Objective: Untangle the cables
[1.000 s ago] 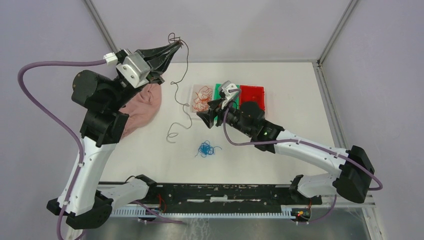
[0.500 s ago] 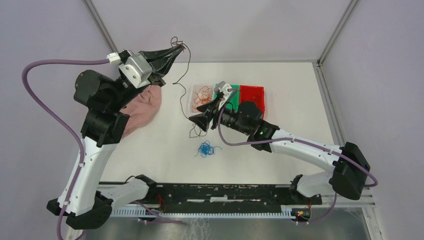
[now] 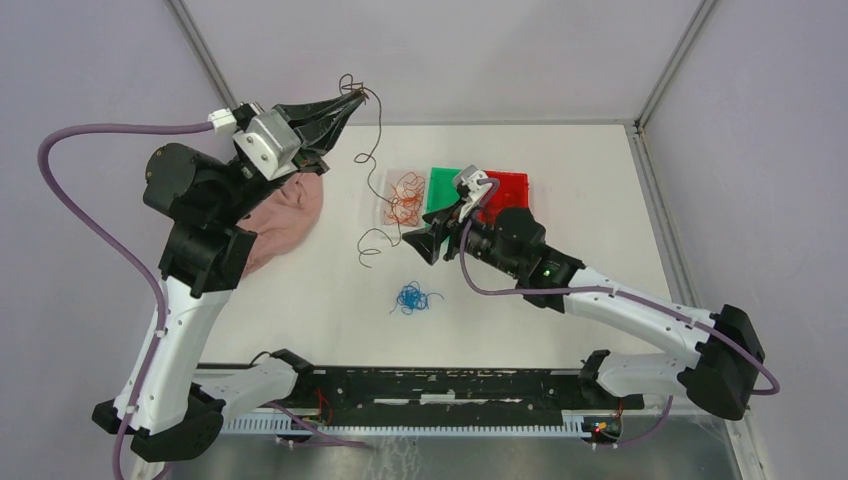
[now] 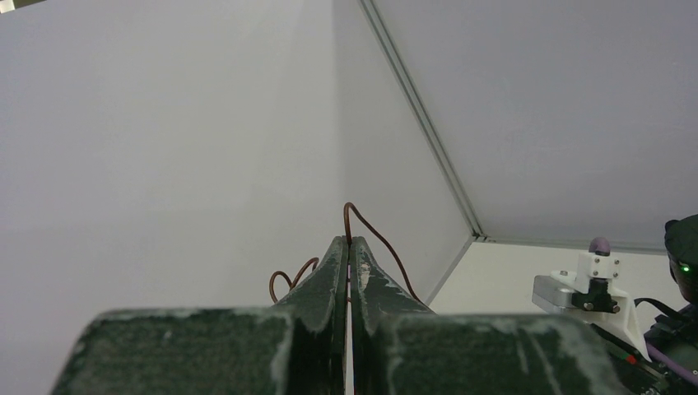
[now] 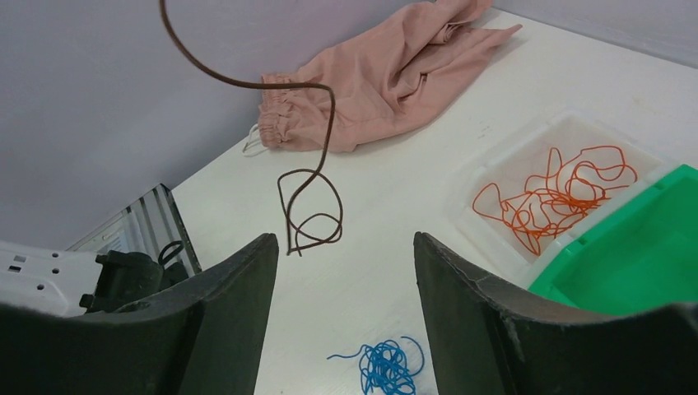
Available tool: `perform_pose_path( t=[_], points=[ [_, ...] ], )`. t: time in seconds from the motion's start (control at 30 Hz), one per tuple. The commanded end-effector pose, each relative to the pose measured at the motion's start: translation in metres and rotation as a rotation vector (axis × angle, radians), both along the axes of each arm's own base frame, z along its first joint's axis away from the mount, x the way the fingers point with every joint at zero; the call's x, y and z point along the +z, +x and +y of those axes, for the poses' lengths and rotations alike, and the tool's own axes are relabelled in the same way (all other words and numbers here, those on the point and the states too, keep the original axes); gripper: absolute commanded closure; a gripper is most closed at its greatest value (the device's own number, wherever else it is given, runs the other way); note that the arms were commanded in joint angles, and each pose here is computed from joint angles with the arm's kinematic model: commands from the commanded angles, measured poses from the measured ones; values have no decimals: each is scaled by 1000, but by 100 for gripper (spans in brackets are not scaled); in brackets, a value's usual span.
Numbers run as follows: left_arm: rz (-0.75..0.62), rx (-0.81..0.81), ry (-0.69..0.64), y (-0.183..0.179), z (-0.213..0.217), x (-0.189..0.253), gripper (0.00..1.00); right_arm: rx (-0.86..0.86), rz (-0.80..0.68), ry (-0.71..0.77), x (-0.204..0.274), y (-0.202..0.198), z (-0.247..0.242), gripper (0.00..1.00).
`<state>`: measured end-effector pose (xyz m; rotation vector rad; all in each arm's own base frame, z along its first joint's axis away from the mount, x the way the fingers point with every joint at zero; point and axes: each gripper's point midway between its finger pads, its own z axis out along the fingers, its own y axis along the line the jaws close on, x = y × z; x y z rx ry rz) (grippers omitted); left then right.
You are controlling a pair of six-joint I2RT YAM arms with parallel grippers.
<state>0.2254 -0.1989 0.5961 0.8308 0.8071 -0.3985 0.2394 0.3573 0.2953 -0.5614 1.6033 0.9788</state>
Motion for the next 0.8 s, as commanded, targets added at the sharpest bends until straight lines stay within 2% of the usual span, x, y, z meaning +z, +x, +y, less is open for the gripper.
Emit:
perform_pose_path(
  t=[0.0,0.13,0.4,0.47,0.6,0.7,0.77],
  points=[
    [-33,-26,-20,-10,1,11,97,72,-63,69,23,-14,-3,31],
    [-39,-23,-20,-10,1,12,97,172,-62,85,31,-26,11,30],
    [-49,-27,-25,-13,2,15,97,141,-12,83,26,-6,29,34],
    [-48,-27,-26,-14,3,16,97,159,-2,98,27,-6,35,36],
    [-34,-34,-30,-14,2,14,97,149,-1,134,31,0,40,53],
    [1,-50,-32,-14,0,6,97,162,-23,179,44,-1,43,54],
    [38,-66,-23,-12,-4,-4,97,188,-32,196,53,-3,47,50]
  ],
)
